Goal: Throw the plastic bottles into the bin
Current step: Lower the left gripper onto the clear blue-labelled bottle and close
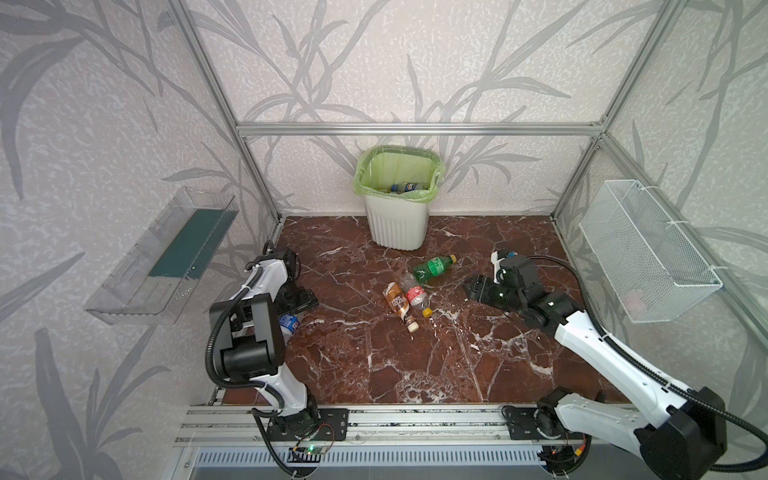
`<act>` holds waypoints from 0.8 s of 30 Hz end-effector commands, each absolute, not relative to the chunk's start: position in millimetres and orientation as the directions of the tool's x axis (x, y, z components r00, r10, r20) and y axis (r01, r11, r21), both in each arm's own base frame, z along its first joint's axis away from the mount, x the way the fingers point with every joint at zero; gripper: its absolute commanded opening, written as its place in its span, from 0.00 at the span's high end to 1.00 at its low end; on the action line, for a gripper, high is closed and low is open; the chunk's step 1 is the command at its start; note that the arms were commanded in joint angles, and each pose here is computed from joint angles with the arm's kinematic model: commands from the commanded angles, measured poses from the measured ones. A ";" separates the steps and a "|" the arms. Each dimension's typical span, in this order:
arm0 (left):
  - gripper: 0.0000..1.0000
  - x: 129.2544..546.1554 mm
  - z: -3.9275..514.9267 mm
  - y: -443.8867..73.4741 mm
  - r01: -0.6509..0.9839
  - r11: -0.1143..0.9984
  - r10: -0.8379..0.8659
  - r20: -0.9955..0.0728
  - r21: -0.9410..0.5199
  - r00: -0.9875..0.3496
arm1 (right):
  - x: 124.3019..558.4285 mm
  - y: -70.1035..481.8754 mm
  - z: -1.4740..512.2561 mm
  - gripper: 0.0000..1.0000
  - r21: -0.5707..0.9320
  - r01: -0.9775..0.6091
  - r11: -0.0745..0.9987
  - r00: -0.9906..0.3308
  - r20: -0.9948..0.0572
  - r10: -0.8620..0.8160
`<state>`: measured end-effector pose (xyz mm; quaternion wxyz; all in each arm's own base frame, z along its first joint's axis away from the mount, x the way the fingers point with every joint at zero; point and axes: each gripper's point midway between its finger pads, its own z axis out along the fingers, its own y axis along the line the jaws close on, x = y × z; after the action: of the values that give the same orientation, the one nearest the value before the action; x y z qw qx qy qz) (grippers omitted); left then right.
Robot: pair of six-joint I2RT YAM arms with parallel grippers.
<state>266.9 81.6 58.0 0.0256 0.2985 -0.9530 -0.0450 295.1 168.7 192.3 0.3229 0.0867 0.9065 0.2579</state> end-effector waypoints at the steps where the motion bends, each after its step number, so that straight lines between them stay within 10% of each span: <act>1: 0.03 256.6 44.6 64.5 -0.561 0.827 -0.562 0.103 0.040 -0.821 | 293.5 166.0 196.7 0.24 0.531 -0.027 0.847 -0.766 -0.556 0.323; 24: 0.01 260.2 111.8 84.4 -0.660 0.751 -0.656 -0.131 -0.015 -0.744 | 293.6 167.8 190.8 0.24 0.539 -0.023 0.842 -0.775 -0.542 0.325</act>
<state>264.2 65.7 110.6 -0.0728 0.3299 -0.9411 0.0123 292.7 167.6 190.0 0.3213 0.0869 0.9049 0.2652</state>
